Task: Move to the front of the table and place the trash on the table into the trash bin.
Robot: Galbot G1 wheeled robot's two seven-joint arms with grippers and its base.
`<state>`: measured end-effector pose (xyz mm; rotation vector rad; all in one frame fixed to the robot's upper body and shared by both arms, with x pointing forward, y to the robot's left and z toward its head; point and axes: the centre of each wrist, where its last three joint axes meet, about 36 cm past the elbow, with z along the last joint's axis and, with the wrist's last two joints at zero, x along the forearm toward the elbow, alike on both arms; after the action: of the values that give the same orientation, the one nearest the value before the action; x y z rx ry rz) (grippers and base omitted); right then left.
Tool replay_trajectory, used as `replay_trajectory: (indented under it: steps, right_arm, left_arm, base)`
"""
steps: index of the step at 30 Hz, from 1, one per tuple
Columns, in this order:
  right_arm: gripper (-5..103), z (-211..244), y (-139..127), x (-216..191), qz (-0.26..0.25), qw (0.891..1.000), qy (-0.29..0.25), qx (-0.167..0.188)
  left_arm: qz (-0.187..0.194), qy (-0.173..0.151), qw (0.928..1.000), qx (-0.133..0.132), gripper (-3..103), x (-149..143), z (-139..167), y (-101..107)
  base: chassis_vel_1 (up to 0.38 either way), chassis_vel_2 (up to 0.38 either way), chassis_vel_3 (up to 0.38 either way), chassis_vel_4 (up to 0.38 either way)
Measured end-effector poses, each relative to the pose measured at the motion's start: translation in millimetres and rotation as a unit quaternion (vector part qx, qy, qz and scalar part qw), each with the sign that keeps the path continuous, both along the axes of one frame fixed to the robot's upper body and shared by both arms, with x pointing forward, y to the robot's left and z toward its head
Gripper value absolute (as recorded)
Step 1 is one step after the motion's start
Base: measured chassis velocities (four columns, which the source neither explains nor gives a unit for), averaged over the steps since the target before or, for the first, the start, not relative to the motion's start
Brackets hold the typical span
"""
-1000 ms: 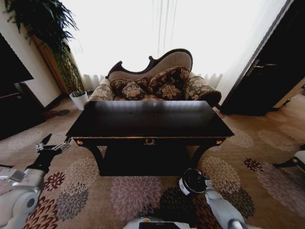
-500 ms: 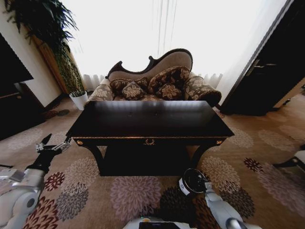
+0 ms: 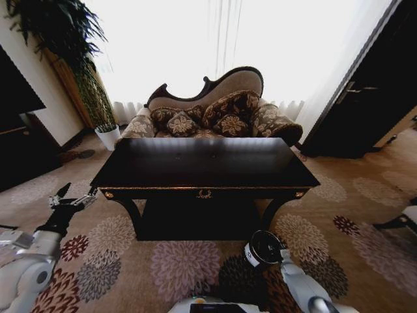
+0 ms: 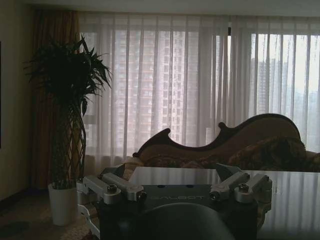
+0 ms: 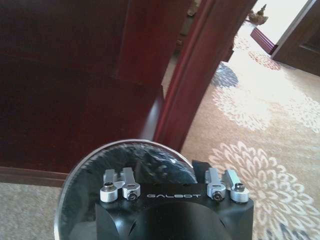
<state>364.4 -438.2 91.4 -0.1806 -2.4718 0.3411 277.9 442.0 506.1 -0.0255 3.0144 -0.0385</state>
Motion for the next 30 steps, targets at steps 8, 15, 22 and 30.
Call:
replay_trajectory:
  steps: [8,15,22,30]
  right_arm:
    - [91,-9.7,39.0,-32.3,0.040,0.998,-0.040,0.026]
    - [99,-4.2,61.2,-59.0,0.057,0.993,-0.089,0.045]
    - [100,28.6,90.7,-99.6,0.036,0.982,-0.149,0.110]
    - [100,84.6,104.5,-116.4,0.004,0.961,-0.217,0.169]
  left_arm:
    - [0.000,0.000,1.0000,0.000,100,0.0,0.0,0.0]
    - [0.000,0.000,1.0000,0.000,100,0.0,0.0,0.0]
    - [0.000,0.000,1.0000,0.000,100,0.0,0.0,0.0]
    - [0.000,0.000,1.0000,0.000,100,0.0,0.0,0.0]
  base:
    - [0.000,0.000,0.000,0.000]
    - [0.000,0.000,0.000,0.000]
    - [0.000,0.000,0.000,0.000]
    - [0.000,0.000,0.000,0.000]
